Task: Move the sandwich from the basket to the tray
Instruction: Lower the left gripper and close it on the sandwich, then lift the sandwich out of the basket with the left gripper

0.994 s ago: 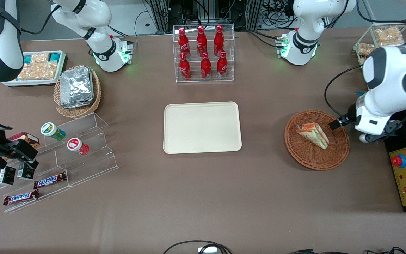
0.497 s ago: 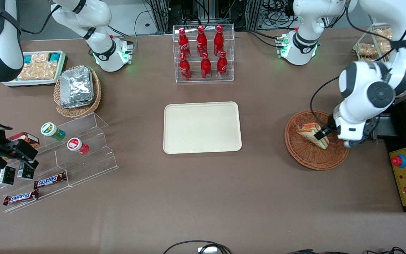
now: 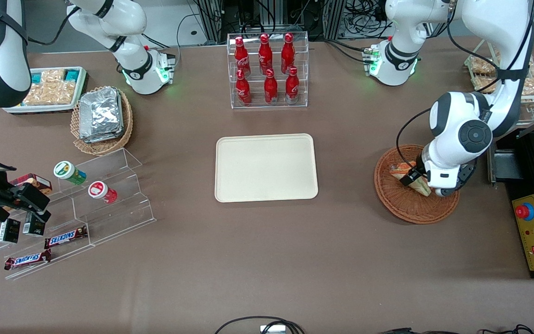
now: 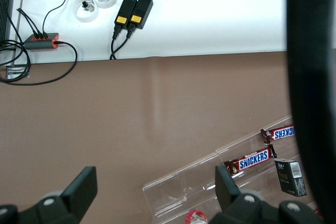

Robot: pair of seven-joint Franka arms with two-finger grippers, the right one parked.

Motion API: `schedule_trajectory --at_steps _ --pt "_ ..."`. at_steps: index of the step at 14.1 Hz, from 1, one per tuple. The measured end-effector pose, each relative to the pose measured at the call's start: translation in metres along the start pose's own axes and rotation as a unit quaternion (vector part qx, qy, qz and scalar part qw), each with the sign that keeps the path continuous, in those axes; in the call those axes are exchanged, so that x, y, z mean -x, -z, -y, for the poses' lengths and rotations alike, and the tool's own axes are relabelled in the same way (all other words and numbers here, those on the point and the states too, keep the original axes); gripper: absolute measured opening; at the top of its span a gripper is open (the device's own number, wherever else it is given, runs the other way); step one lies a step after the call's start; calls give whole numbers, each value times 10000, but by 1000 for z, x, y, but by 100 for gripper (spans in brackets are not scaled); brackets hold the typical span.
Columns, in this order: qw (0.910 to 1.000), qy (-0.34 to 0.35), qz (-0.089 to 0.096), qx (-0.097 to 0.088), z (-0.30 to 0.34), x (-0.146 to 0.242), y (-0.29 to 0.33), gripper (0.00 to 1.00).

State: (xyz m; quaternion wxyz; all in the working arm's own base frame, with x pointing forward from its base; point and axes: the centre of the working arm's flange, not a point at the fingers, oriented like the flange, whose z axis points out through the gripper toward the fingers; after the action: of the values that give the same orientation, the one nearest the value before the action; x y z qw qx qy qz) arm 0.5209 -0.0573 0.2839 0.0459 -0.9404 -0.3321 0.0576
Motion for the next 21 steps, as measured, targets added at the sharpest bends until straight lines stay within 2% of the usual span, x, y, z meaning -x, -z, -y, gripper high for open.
schedule_trajectory --at_steps 9,10,12,13,14,15,17,20,21 --pt "9999 69 -39 74 18 10 -35 100" --pt "9999 75 -32 69 19 10 -37 93" --pt "9999 136 -49 89 23 6 -40 68" --pt "9998 179 -45 86 26 3 -42 60" --pt "9997 211 -43 84 28 1 -44 59" --pt "9997 225 -46 87 28 -1 -44 52" --pt "9996 238 -61 101 29 -2 -43 31" --pt "9998 91 -146 117 28 -4 -35 26" --pt "9997 -95 -192 70 29 -4 -29 26"
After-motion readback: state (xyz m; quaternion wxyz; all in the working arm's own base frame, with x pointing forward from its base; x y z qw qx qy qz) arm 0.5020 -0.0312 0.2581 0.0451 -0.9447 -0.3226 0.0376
